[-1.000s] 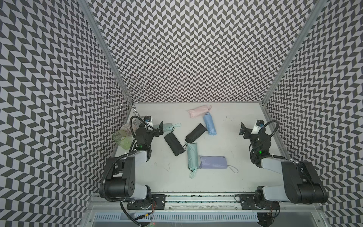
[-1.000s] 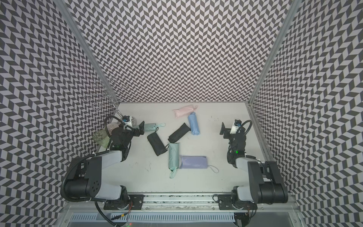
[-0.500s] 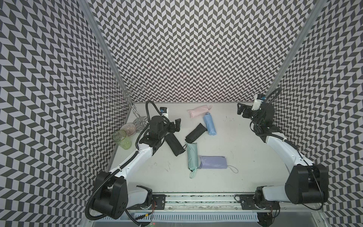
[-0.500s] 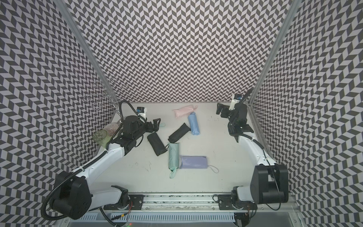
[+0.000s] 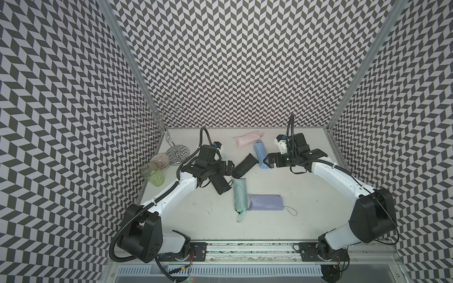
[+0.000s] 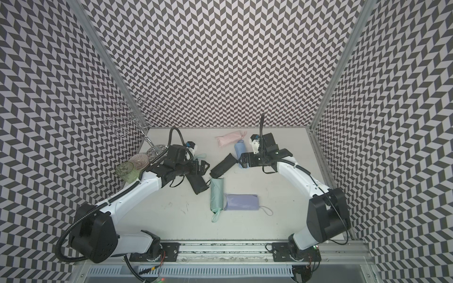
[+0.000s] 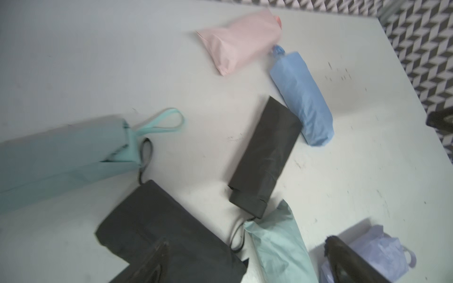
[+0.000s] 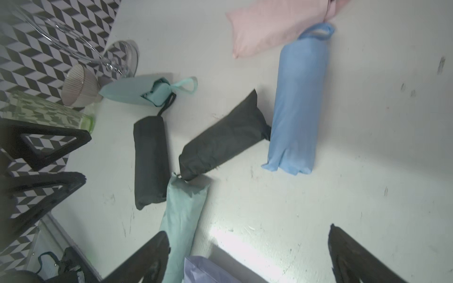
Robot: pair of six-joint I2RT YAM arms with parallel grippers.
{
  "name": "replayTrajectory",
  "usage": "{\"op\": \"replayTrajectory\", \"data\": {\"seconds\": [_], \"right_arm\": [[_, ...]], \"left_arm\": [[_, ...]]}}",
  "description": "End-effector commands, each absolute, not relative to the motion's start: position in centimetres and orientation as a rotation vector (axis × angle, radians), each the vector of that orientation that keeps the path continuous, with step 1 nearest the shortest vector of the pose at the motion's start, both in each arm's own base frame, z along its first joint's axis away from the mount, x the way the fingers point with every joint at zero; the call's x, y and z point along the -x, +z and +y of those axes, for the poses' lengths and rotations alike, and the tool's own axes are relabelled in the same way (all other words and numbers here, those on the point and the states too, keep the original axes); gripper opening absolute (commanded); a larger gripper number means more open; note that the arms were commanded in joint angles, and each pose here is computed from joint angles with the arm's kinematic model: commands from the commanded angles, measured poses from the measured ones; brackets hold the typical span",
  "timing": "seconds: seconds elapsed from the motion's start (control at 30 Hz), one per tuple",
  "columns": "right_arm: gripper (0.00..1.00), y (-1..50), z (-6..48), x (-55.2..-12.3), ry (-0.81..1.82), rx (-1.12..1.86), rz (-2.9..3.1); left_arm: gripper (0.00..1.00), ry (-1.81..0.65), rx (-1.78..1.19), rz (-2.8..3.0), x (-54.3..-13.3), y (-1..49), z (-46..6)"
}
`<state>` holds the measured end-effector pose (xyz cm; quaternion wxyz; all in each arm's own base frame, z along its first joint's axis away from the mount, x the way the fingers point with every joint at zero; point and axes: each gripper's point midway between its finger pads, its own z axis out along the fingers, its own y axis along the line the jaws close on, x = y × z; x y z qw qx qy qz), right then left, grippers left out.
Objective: Take umbrellas out of sleeves
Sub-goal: Pick up the umbrella from the center of the board.
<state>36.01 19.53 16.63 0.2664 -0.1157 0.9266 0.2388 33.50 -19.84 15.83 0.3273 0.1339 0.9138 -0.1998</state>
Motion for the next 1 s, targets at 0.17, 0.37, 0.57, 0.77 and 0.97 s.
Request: {"op": "replayTrajectory", "data": {"seconds": [0.17, 0.37, 0.57, 0.77, 0.97], "right_arm": [[1.0, 15.1, 19.4, -33.7, 0.698, 0.282, 2.541], [1.0, 15.0, 19.1, -33.8, 0.673, 0.286, 2.52], [1.0, 15.0, 19.4, -33.6, 0.7, 0.294, 2.508], [1.0, 15.5, 19.7, -33.1, 0.74, 0.306, 2.484], [1.0, 15.9, 19.8, -32.5, 0.768, 0.32, 2.458]], "left_arm": [[1.0, -0.502, -0.515, 2.602, -28.5, 11.8, -22.7], [0.98, -0.508, -0.442, 2.742, -27.2, 9.4, -23.8], [0.97, -0.52, -0.413, 2.805, -26.8, 7.9, -25.7], [0.96, -0.456, -0.377, 2.879, -26.6, 5.9, -25.4], [0.93, -0.468, -0.343, 2.917, -26.6, 4.3, -26.0]]}}
